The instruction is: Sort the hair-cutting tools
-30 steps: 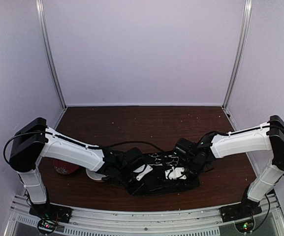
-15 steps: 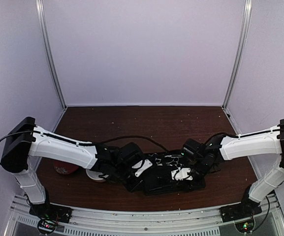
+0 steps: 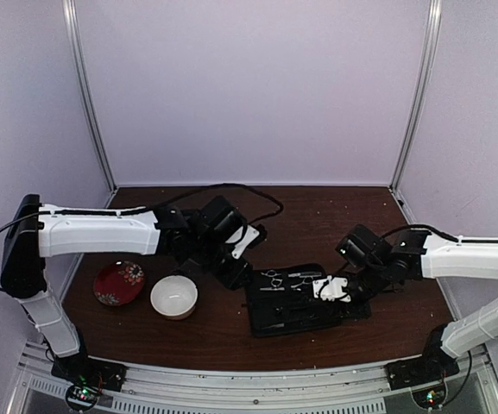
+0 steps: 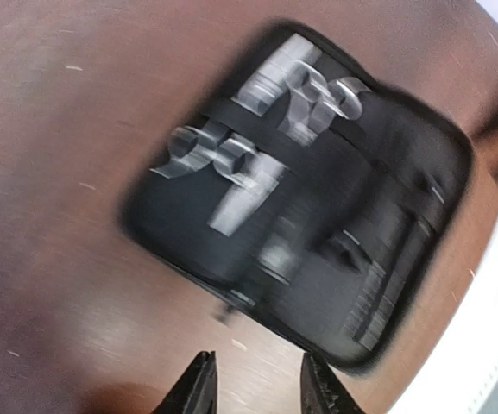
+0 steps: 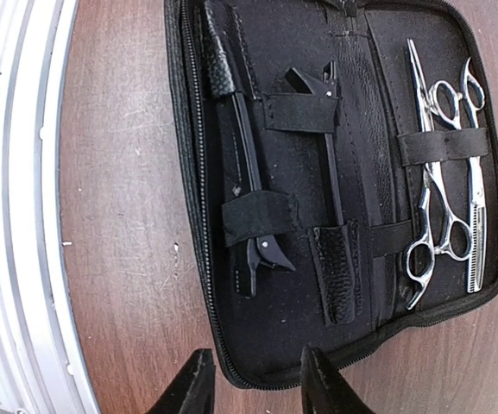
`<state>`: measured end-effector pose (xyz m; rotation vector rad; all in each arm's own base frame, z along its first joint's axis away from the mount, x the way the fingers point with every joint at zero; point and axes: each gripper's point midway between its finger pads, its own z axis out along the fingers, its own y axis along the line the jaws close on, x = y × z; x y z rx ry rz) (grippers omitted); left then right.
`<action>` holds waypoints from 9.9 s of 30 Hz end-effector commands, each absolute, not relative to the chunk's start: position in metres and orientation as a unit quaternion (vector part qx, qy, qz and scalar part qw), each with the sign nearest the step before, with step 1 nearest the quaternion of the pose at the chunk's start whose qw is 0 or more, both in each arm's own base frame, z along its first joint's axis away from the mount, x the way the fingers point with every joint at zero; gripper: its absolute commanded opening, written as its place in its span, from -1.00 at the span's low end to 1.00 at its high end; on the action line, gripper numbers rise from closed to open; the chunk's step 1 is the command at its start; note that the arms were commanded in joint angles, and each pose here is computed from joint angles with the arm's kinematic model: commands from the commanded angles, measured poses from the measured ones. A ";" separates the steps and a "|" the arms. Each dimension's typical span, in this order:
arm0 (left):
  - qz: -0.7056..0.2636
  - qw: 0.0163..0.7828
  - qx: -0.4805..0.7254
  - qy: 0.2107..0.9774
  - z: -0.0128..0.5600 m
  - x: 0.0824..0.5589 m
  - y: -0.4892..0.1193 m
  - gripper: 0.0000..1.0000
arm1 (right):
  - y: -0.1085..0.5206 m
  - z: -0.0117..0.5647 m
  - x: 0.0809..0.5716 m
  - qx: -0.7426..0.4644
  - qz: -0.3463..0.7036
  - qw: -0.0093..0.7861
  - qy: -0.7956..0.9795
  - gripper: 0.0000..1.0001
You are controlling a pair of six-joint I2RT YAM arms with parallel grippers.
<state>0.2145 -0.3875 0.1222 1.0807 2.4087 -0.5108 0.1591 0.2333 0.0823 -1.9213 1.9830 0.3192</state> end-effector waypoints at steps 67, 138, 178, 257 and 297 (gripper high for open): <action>-0.094 0.469 0.501 0.721 0.171 0.300 -0.436 -1.00 | 0.221 0.187 0.263 -0.571 0.178 0.276 0.753 -0.06; -0.127 0.500 0.358 0.778 0.203 0.206 -0.352 0.01 | 0.270 0.100 0.140 -0.741 0.173 0.081 0.644 0.07; -0.298 0.147 0.301 0.894 0.030 0.186 -0.452 -0.51 | 0.200 0.039 0.238 -0.653 -0.118 0.190 0.724 0.07; -0.279 0.118 0.477 0.825 0.044 0.212 -0.395 -1.00 | 0.268 -0.004 0.246 -0.690 -0.078 0.152 0.703 -0.09; -0.193 0.160 0.376 0.892 0.060 0.270 -0.372 -1.00 | 0.206 0.031 0.229 -0.649 0.023 0.110 0.752 1.00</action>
